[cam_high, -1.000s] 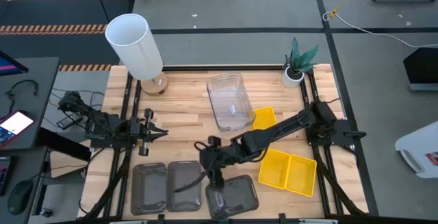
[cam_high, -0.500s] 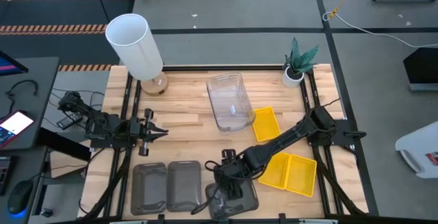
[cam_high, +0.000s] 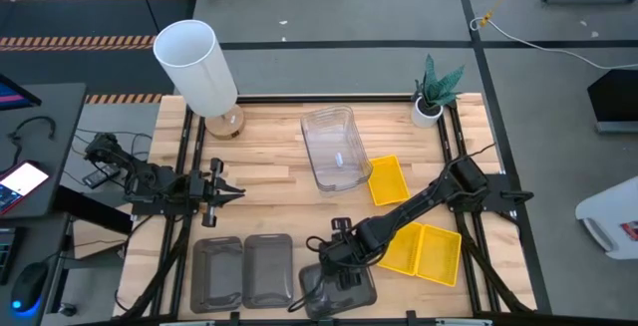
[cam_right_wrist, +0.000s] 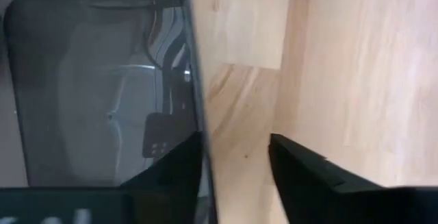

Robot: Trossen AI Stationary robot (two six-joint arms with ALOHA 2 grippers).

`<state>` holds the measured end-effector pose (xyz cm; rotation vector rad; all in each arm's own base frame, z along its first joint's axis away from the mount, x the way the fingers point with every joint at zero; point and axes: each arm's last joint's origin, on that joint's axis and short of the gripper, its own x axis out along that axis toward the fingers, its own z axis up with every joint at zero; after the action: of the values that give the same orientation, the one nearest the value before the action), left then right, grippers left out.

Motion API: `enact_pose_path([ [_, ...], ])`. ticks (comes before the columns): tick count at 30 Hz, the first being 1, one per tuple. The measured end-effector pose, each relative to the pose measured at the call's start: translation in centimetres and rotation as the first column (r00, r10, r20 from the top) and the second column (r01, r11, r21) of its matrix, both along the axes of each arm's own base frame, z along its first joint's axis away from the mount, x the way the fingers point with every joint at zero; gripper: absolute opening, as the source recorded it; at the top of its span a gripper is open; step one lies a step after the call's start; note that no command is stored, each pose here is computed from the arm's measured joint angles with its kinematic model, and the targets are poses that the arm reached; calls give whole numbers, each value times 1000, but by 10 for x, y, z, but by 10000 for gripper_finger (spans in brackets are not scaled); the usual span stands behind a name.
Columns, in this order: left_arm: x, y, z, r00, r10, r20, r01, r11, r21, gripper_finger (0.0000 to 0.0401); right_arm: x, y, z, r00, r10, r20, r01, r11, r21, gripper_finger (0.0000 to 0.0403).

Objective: Stack baskets by color
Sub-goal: Stack the right black bin on the top of the middle black bin

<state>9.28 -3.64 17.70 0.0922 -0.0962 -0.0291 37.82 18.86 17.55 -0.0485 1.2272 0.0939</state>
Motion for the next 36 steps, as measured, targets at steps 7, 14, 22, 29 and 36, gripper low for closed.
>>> enact_pose_path([
  [7, 0, 0, 0, 1000, 0, 0, 0, 1000, 0, 26, 5, -9, 4, 999, 49, 9, -49, 998, -42, 33],
  [14, 0, 0, 0, 1000, 0, 0, 0, 1000, 0, 33, 22, -21, 56, 992, 125, 29, -123, 989, -80, 12],
  [22, 0, 0, 0, 1000, 0, 0, 0, 1000, 0, 33, 19, -27, 121, 961, 272, 44, -254, 936, -244, 5],
  [29, 0, 0, 0, 1000, 0, 0, 0, 1000, 0, 29, 23, -42, 124, 932, 362, 3, -349, 899, -264, 4],
  [36, 0, 0, 0, 1000, -1, 4, 1, 1000, -5, 35, 30, -66, 123, 927, 375, -15, -369, 904, -217, 3],
])
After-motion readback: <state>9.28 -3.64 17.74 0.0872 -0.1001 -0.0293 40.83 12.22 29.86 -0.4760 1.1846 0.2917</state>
